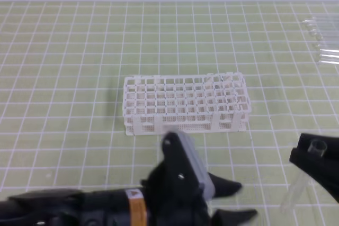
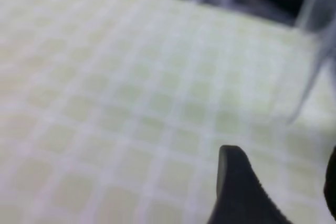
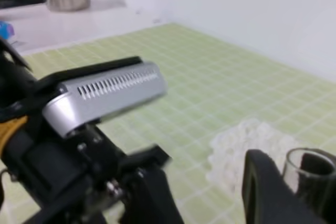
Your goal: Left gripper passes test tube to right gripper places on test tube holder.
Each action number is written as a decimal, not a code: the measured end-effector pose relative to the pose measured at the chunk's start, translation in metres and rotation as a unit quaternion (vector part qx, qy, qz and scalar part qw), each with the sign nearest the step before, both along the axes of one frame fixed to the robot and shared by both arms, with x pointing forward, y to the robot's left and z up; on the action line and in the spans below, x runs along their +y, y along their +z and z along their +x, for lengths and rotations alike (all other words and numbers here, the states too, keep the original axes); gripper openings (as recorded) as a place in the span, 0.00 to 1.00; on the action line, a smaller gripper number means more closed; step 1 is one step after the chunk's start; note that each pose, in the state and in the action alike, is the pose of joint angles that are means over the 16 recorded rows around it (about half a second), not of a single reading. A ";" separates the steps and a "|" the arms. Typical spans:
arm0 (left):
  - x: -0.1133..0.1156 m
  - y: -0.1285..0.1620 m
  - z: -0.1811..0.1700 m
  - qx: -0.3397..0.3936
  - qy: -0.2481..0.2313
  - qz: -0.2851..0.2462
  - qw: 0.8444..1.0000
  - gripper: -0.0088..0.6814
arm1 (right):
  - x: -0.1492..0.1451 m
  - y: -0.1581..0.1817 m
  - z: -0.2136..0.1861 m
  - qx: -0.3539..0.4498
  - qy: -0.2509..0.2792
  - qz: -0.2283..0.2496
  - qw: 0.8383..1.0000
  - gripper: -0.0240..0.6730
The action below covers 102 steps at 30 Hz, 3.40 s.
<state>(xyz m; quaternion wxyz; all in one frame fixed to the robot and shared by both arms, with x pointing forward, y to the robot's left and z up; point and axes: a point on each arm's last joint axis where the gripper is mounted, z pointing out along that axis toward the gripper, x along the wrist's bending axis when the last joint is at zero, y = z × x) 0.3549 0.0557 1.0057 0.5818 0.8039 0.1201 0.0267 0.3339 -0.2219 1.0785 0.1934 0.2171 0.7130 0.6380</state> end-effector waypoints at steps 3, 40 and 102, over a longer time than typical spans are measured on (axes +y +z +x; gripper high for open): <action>0.018 0.017 0.002 -0.018 0.056 0.026 0.998 0.05 | -0.001 0.007 0.001 -0.019 -0.006 0.005 1.000 0.05; 0.216 0.061 -0.064 0.073 0.359 0.106 0.925 0.02 | -0.003 0.027 0.005 -0.074 -0.029 0.019 0.997 0.05; 0.217 0.061 -0.064 0.072 0.361 0.106 0.924 0.02 | 0.060 0.044 0.100 -0.090 -0.154 0.121 0.977 0.05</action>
